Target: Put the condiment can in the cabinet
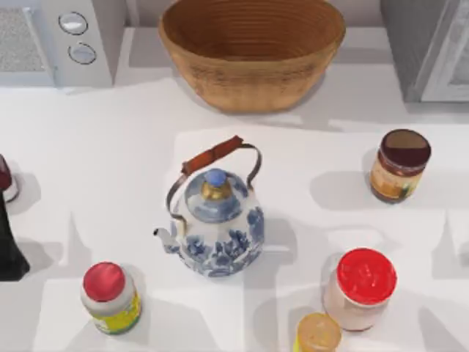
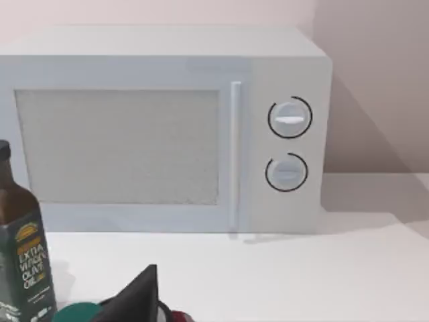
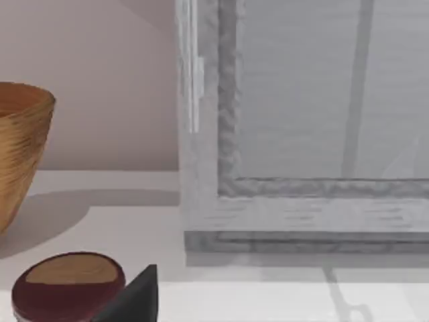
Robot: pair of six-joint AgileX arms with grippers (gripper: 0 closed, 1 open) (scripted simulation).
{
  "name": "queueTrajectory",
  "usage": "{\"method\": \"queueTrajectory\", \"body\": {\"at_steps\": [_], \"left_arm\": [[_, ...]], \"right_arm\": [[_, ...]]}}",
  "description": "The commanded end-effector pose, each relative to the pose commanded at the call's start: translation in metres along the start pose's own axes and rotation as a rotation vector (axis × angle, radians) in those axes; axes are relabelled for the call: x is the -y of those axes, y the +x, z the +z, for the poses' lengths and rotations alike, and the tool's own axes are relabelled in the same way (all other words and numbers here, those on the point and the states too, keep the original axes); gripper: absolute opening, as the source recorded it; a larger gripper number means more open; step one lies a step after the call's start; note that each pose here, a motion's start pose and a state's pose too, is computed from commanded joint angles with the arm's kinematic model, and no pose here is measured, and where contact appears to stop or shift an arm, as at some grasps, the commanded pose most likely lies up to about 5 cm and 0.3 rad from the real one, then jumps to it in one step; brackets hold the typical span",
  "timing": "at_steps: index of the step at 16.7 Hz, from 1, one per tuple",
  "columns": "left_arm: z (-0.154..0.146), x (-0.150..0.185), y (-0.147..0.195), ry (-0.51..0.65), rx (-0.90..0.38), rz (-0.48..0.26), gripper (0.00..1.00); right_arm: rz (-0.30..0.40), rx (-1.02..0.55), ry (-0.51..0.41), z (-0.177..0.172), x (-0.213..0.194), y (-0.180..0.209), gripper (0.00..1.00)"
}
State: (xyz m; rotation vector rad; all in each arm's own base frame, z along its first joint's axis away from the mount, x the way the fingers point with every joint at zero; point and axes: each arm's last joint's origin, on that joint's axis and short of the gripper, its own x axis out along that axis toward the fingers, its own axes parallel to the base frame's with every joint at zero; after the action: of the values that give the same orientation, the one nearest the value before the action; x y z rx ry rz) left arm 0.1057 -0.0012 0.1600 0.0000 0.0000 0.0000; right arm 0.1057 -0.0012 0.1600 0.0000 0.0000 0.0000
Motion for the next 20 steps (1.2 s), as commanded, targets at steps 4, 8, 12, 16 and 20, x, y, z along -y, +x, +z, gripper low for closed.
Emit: {"method": "queueTrajectory", "body": {"at_steps": [4, 8, 12, 16, 20], "left_arm": [[0.0, 0.0, 0.0, 0.0, 0.0, 0.0, 1.0], [0.0, 0.0, 0.0, 0.0, 0.0, 0.0, 1.0], [0.0, 0.0, 0.0, 0.0, 0.0, 0.0, 1.0], [0.0, 0.0, 0.0, 0.0, 0.0, 0.0, 1.0], [0.0, 0.0, 0.0, 0.0, 0.0, 0.0, 1.0]], "right_arm": [[0.007, -0.032, -0.027, 0.002, 0.0, 0.001, 1.0], [0.085, -0.197, -0.169, 0.018, 0.001, 0.007, 1.0], [0.281, -0.432, -0.346, 0.045, 0.004, 0.029, 1.0], [0.597, -0.648, -0.442, 0.063, 0.014, 0.077, 1.0], [0.979, -0.726, -0.426, 0.056, 0.028, 0.144, 1.0]]}}
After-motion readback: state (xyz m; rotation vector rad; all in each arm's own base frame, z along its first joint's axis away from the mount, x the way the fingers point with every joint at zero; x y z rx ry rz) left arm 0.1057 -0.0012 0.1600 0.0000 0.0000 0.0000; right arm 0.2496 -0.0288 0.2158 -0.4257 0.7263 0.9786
